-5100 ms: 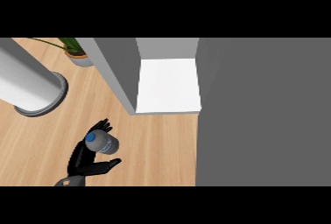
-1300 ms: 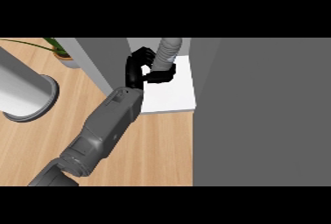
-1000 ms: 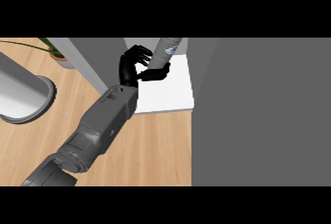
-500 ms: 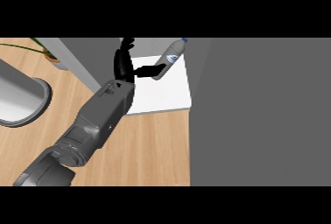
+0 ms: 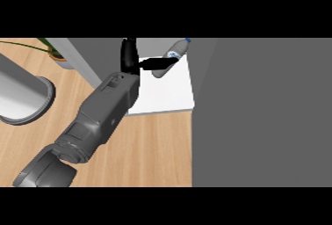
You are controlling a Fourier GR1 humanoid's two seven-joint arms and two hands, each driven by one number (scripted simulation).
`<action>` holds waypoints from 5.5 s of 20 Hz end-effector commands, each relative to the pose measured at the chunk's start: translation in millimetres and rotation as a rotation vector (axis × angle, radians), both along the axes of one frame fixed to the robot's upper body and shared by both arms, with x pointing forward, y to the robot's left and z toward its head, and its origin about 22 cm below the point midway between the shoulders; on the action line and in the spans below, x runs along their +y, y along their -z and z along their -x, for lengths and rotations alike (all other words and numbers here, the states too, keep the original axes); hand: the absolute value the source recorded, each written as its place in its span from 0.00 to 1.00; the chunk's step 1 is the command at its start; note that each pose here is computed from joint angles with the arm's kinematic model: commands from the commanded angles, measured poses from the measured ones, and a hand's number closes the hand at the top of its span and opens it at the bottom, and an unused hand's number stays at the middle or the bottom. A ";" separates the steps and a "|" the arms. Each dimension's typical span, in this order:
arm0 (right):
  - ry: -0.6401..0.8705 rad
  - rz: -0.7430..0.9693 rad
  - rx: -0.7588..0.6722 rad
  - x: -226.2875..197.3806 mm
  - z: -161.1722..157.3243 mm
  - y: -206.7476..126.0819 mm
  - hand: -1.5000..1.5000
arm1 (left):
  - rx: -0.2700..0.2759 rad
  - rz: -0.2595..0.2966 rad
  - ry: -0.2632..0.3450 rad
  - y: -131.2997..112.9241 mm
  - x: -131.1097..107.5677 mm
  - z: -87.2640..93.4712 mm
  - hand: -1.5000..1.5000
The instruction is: Pick up the bottled water, place it into the cabinet and close the cabinet
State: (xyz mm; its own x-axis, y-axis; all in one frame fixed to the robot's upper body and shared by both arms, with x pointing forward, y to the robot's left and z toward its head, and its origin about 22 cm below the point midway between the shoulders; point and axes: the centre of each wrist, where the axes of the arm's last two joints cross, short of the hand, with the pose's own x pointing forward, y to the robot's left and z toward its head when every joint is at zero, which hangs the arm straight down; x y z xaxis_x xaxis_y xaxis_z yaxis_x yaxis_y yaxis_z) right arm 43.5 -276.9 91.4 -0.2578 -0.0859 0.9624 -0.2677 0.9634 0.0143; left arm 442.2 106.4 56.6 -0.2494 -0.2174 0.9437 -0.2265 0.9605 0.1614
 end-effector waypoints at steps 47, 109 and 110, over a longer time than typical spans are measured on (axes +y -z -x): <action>-0.316 0.175 0.037 26.6 9.8 -50.5 1.00 | -0.043 0.464 0.539 48.6 24.2 208.2 1.00; -0.888 0.346 -0.112 106.5 -45.3 -51.7 1.00 | -0.057 0.494 0.559 -5.4 220.4 284.5 0.00; -0.903 0.354 -0.107 107.2 -46.7 -51.3 1.00 | -0.054 0.474 0.558 -9.6 224.4 281.9 0.00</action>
State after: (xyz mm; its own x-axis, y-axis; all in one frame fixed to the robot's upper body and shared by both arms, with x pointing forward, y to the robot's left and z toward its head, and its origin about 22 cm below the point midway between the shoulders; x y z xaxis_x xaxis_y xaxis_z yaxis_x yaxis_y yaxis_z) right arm 93.8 -189.9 137.8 -0.3209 -0.0136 0.9470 -0.8360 0.4740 -0.2765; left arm 156.7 325.1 61.6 -0.2470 0.4007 0.8823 0.3194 0.8933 -0.3162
